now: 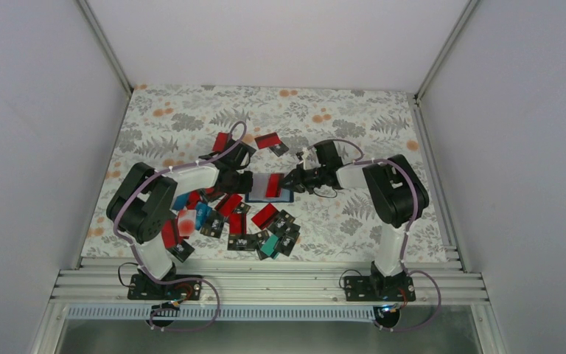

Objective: Put the credit cards into the card holder

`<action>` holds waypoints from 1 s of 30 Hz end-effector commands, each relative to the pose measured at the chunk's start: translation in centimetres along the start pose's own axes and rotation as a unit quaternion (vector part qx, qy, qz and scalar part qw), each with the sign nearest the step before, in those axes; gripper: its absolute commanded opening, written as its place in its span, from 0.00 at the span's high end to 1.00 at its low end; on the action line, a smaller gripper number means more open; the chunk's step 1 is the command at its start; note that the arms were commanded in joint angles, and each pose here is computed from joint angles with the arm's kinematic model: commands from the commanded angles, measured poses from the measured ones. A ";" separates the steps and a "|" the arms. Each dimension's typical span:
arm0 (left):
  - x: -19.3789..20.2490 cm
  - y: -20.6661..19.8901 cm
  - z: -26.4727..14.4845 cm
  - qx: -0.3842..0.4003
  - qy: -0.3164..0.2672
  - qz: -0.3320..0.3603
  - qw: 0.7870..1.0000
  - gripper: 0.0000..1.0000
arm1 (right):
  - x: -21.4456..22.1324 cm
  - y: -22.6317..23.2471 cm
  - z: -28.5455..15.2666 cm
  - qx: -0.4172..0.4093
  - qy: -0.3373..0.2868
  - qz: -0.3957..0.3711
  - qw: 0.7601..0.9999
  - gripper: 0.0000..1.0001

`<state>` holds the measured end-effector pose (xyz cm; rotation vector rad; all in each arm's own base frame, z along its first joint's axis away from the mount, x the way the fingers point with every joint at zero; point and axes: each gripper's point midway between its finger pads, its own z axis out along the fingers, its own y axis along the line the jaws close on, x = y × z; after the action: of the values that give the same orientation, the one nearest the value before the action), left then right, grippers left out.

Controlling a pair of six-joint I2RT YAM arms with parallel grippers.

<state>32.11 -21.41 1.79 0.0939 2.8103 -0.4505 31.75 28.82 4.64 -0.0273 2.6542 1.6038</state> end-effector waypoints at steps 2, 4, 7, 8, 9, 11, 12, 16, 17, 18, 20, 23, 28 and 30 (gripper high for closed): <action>1.3 0.9 0.9 -0.009 0.020 -0.010 1.000 0.83 | -1.5 0.0 -0.2 0.008 -0.024 0.001 1.000 0.96; 1.4 1.0 0.9 -0.010 0.021 -0.010 1.000 0.83 | -1.7 -0.5 -0.3 0.014 -0.030 0.016 0.999 0.96; 1.6 1.1 0.9 -0.009 0.021 -0.012 1.000 0.83 | -1.8 -1.0 -0.4 0.018 -0.040 0.033 0.998 0.96; 1.6 1.0 0.9 -0.009 0.021 -0.012 1.000 0.83 | -1.9 -1.0 -0.4 0.017 -0.041 0.036 0.998 0.96; 1.6 1.0 0.8 -0.008 0.021 -0.013 1.000 0.83 | -1.9 -1.0 -0.4 0.017 -0.042 0.038 0.998 0.96; 1.7 1.0 0.8 -0.007 0.020 -0.013 1.000 0.83 | -1.8 -1.1 -0.3 0.014 -0.040 0.040 0.998 0.96; 1.8 1.1 0.8 -0.008 0.021 -0.013 1.000 0.83 | -1.8 -1.1 -0.2 0.013 -0.038 0.041 0.998 0.96; 1.8 0.9 0.8 -0.003 0.021 -0.015 1.000 0.83 | -1.5 -1.4 0.2 0.008 -0.029 0.045 0.999 0.96; 1.7 0.8 0.8 -0.001 0.021 -0.014 1.000 0.83 | -1.4 -1.4 0.3 0.008 -0.028 0.044 0.999 0.96; 1.8 0.8 0.8 0.000 0.022 -0.015 1.000 0.83 | -1.3 -1.3 0.5 0.007 -0.025 0.043 0.999 0.96; 1.8 0.8 0.9 0.001 0.022 -0.016 1.000 0.83 | -1.1 -1.4 0.8 0.006 -0.019 0.043 0.999 0.96; 1.8 0.8 0.9 0.002 0.023 -0.016 1.000 0.83 | -0.8 -1.3 1.3 0.003 -0.010 0.040 0.999 0.96; 2.0 0.8 0.9 0.001 0.023 -0.017 1.000 0.84 | -1.1 -1.0 1.2 0.009 -0.012 0.028 0.999 0.96; 2.0 0.9 0.8 0.000 0.023 -0.017 1.000 0.84 | -1.7 -0.8 0.6 0.014 -0.021 0.021 0.999 0.96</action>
<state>32.18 -21.50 1.75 0.0675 2.7927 -0.4810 32.74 28.95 3.54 0.1006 2.6681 1.5971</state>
